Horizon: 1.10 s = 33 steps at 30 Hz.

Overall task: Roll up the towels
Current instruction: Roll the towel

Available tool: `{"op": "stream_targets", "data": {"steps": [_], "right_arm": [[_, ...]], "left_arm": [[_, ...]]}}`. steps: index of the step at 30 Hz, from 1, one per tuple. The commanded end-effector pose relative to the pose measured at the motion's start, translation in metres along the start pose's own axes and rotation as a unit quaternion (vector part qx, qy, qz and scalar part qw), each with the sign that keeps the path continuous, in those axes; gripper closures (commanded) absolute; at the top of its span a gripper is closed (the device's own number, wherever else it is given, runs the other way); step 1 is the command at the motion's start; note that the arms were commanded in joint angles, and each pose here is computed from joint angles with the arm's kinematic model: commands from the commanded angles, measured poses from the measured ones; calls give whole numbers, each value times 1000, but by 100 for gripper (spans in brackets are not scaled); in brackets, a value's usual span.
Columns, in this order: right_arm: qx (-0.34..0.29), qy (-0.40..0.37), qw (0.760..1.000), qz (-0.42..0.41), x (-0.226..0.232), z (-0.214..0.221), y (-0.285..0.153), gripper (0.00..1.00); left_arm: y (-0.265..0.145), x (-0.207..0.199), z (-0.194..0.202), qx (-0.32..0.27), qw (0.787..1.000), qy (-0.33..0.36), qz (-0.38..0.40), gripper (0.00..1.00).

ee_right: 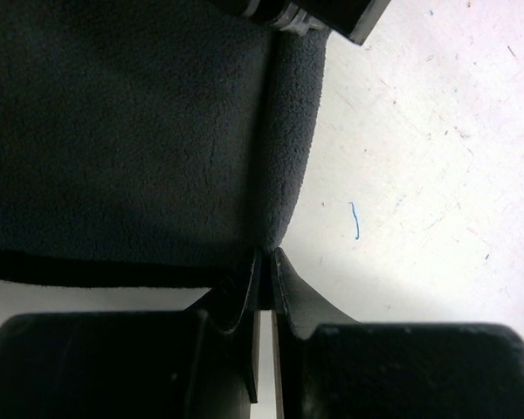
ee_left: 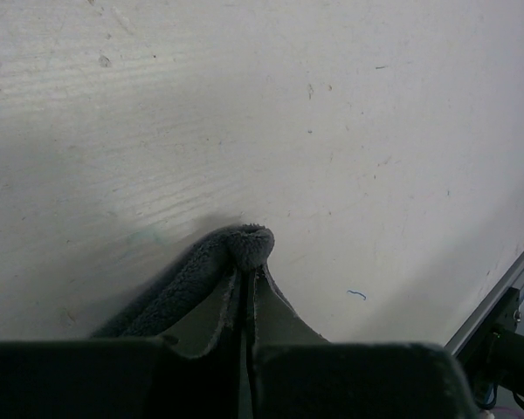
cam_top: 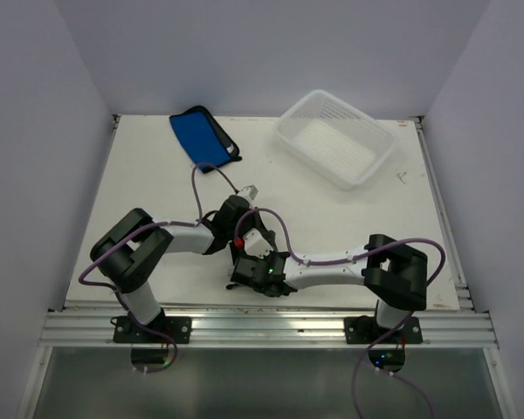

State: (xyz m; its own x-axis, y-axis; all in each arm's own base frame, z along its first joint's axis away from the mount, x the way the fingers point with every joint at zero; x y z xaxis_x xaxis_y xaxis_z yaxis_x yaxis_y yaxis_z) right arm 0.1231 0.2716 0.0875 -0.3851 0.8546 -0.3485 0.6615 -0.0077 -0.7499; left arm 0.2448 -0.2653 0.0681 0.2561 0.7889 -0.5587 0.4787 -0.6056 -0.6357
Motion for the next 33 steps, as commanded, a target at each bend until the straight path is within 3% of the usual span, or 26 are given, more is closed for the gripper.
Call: {"op": "stream_targets", "data": {"steps": [1, 5, 14, 19, 22, 27, 33], "right_arm": [[25, -24, 999, -27, 1, 12, -12, 87], [16, 8, 997, -70, 1, 10, -22, 77], [-12, 111, 987, -119, -2, 4, -38, 67], [-57, 221, 962, -149, -15, -6, -46, 56], [-77, 290, 941, -154, -34, -11, -41, 56], [-92, 338, 914, -205, -48, -21, -27, 56], [-96, 340, 908, -224, -38, -35, -23, 57]], "left_arm": [[-3, 10, -27, -85, 996, -9, -12, 100], [-6, 15, -19, -87, 996, -19, -11, 100], [-11, 16, -9, -84, 996, -28, -1, 100], [-13, 15, -10, -85, 996, -27, 0, 100], [-14, 14, -11, -89, 996, -28, 3, 100], [-15, 11, -11, -86, 996, -26, 7, 100], [-17, 10, -12, -87, 996, -24, 8, 100]]}}
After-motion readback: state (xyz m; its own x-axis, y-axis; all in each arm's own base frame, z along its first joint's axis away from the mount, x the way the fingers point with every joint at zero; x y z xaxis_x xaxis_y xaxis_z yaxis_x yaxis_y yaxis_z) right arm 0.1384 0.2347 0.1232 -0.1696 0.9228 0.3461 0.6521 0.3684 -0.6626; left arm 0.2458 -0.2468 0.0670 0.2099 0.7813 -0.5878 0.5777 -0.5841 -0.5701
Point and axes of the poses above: each gripper's point midway between its finger pads, its own y axis out along the fingers, its own x axis along the line the jaws close on, z = x × y, the point moved 7 cm from there along -y, back along the fingers, and after that the axes turned 6 degrees about y, right-handed, at the moved point
